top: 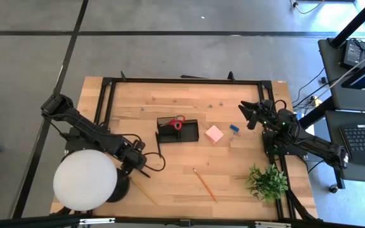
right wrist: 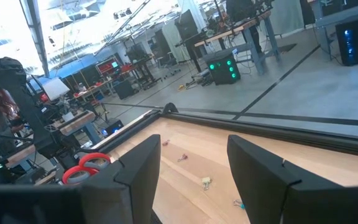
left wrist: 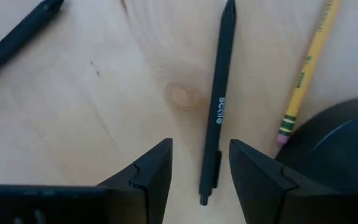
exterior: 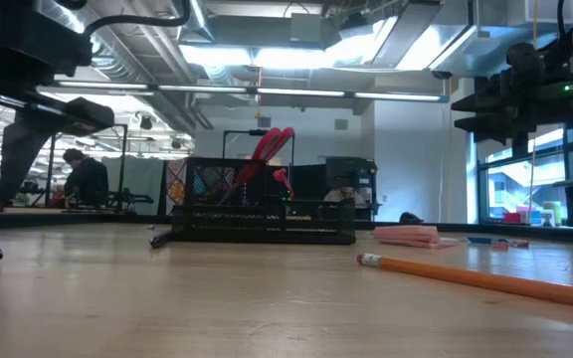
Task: Pick and place office supplies into organizer
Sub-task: Put the black pen into the desk organizer
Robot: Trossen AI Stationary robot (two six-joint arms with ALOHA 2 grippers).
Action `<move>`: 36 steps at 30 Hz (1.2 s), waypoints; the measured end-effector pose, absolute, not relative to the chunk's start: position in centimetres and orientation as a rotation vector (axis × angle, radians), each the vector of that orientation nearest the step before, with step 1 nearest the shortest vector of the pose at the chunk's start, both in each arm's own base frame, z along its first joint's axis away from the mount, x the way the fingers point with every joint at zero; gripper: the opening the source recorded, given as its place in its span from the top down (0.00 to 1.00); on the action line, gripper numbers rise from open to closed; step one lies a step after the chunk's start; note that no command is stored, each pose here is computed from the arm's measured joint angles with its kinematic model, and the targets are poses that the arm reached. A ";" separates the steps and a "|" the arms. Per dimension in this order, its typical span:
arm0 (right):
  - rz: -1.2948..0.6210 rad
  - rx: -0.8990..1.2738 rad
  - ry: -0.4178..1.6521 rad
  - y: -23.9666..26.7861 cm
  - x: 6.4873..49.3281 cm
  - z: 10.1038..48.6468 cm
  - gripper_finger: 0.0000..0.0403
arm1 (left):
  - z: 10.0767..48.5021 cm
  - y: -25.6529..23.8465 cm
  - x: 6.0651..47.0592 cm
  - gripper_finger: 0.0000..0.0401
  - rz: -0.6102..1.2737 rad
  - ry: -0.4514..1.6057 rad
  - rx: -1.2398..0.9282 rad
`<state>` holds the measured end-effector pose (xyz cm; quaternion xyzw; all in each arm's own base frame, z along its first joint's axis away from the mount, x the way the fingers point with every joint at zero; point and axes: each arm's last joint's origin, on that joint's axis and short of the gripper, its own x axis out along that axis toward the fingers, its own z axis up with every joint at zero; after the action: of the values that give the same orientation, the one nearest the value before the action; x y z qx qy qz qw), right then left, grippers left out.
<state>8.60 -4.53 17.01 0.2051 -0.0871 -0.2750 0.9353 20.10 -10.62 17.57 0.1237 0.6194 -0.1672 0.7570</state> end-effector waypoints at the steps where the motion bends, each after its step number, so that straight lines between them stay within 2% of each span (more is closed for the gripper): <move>1: -0.562 0.420 -0.178 -4.5 8.6 17.0 0.53 | 17.6 -10.7 20.0 0.62 -0.363 1.353 0.267; 14: -0.562 0.418 -0.178 -4.5 8.6 17.0 0.53 | 16.9 -11.4 20.2 0.62 -0.353 1.361 0.231; 22: -0.562 0.419 -0.178 -4.5 8.6 17.0 0.53 | 15.3 -11.5 19.9 0.62 -0.329 1.353 0.187; 36: -0.562 0.417 -0.177 -4.5 8.6 17.0 0.53 | 12.9 -11.4 18.7 0.63 -0.295 1.462 0.206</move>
<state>8.60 -4.53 17.01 0.2042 -0.0868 -0.2751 0.9355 18.66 -11.44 12.93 0.0935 0.6639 -0.1338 0.7298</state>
